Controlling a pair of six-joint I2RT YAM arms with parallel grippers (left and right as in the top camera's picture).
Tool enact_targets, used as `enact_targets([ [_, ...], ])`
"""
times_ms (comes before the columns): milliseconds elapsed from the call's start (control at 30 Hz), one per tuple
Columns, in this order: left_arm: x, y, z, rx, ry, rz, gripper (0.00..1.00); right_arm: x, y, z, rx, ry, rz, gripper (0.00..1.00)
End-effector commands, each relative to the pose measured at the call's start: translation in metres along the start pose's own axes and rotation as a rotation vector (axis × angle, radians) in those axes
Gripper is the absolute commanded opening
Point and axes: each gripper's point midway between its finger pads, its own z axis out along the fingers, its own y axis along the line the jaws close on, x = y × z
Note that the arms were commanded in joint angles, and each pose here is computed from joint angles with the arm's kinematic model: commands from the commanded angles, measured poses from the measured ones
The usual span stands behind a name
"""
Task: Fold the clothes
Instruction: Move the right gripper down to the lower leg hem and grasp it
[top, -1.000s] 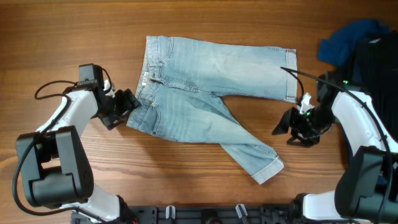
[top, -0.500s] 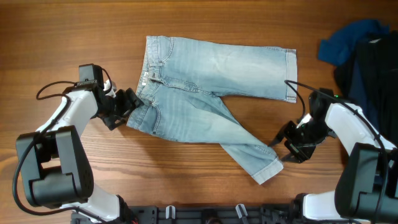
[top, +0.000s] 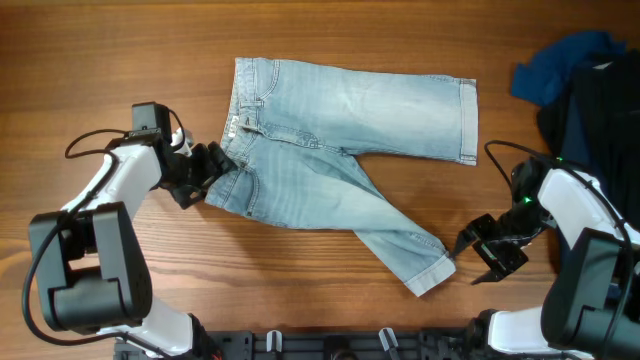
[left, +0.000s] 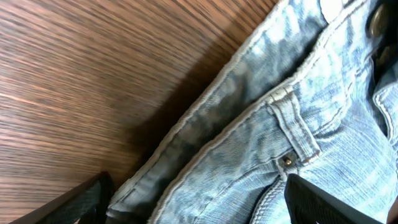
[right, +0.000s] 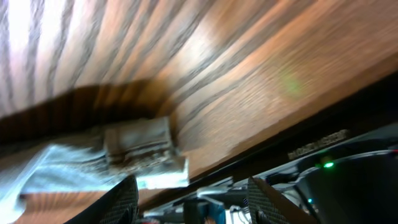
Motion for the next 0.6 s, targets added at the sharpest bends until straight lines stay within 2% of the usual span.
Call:
enact_targets([
  [0, 0.008, -0.008, 0.003, 0.015, 0.017, 0.011, 0.89, -0.006, -0.008, -0.001, 0.034, -0.048, 0.080, 0.57],
  [267, 0.009, -0.010, 0.004, 0.014, 0.020, 0.020, 0.90, -0.012, 0.019, -0.002, -0.099, -0.042, 0.144, 0.57],
  [433, 0.006, 0.002, 0.003, -0.039, 0.002, 0.041, 0.85, -0.013, 0.019, -0.002, -0.101, -0.049, 0.163, 0.57],
  [567, -0.001, 0.013, 0.000, -0.076, -0.020, 0.018, 0.88, -0.011, 0.020, 0.000, -0.104, -0.040, 0.144, 0.59],
])
